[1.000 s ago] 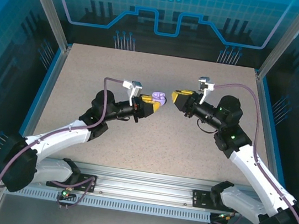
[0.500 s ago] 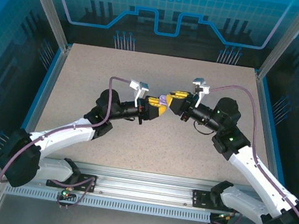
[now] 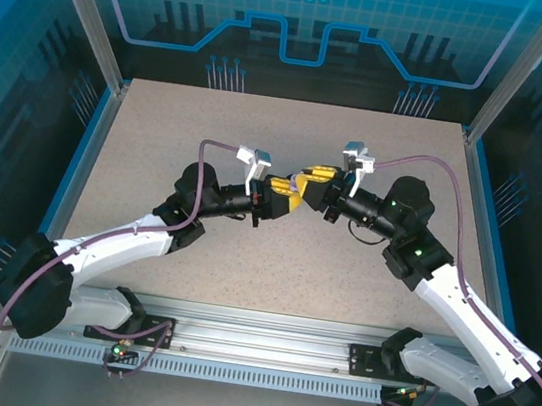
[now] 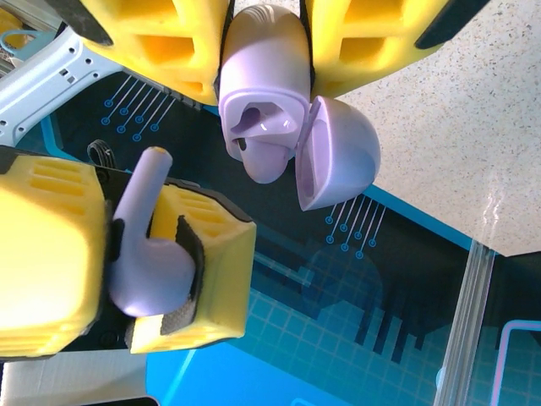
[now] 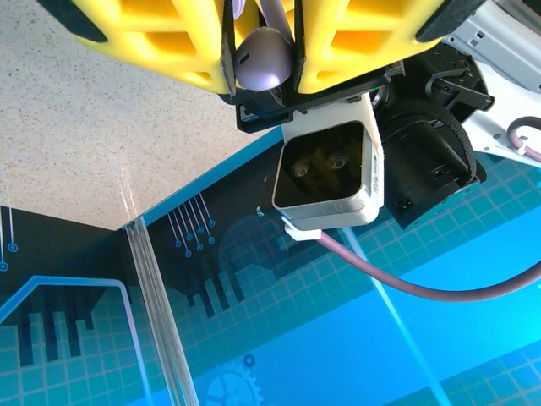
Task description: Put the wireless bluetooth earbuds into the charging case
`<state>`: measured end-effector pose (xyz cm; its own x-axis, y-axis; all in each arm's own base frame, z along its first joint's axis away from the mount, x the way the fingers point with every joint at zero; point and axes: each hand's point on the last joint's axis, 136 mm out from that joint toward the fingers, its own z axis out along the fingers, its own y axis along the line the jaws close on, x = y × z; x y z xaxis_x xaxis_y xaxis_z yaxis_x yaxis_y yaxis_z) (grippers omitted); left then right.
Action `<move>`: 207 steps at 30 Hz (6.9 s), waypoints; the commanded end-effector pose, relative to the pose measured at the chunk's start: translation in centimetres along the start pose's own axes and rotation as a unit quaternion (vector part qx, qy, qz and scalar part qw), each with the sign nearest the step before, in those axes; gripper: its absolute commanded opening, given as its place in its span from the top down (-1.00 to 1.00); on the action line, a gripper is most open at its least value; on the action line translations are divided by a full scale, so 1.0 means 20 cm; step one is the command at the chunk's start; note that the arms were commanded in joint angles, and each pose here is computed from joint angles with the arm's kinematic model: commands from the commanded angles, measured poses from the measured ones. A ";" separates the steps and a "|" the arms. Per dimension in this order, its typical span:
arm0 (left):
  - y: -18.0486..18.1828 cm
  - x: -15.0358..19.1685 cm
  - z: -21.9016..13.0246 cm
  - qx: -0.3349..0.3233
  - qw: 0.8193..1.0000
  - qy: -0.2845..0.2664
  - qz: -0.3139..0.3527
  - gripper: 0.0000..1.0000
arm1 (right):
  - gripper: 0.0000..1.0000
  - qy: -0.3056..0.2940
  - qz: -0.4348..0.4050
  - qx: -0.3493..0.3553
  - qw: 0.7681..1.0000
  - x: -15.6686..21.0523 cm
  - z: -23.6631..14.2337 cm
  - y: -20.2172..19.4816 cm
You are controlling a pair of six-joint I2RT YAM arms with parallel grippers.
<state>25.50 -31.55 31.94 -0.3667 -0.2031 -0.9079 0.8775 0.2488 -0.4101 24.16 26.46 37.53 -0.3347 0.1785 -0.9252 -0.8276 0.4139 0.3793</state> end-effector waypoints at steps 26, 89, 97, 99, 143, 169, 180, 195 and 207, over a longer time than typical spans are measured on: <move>-0.15 -0.14 -0.04 0.034 0.998 -0.034 0.030 1.00 | 0.50 0.000 -0.025 0.025 0.999 -0.02 -0.01 -0.01; 0.24 -0.09 -0.26 -0.173 0.985 0.008 -0.016 1.00 | 0.19 0.263 0.087 0.292 0.915 0.72 -0.26 -0.60; 0.22 -0.12 -0.40 -0.201 0.979 -0.003 -0.011 1.00 | 0.15 0.381 0.080 0.220 0.894 1.16 -0.09 -0.45; 0.22 -0.13 -0.41 -0.205 0.979 -0.004 -0.010 1.00 | 0.15 0.400 0.066 0.204 0.891 1.23 -0.03 -0.40; 0.19 -0.15 -0.48 -0.222 0.975 -0.011 0.001 1.00 | 0.30 0.579 -0.078 0.293 0.757 1.83 0.15 -0.39; 0.21 -0.15 -0.47 -0.227 0.974 -0.007 0.000 1.00 | 0.03 0.576 -0.059 0.343 0.740 1.59 -0.02 -0.89; 0.22 -0.13 -0.47 -0.229 0.973 -0.004 -0.004 1.00 | 0.06 0.545 -0.031 0.292 0.786 1.44 0.00 -0.80; 0.22 -0.13 -0.47 -0.228 0.974 -0.006 -0.007 1.00 | 0.33 0.480 0.138 0.305 0.811 1.46 0.01 -0.75; 0.23 -0.12 -0.47 -0.230 0.973 -0.005 -0.007 1.00 | 0.70 0.475 0.174 0.333 0.795 1.59 0.03 -0.81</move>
<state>27.18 -21.47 31.59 -0.3975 -0.2199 -0.8909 0.6446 0.6241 -0.4417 26.69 26.15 2.53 -0.9332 -0.2706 -0.2363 -0.3289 0.9081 0.2590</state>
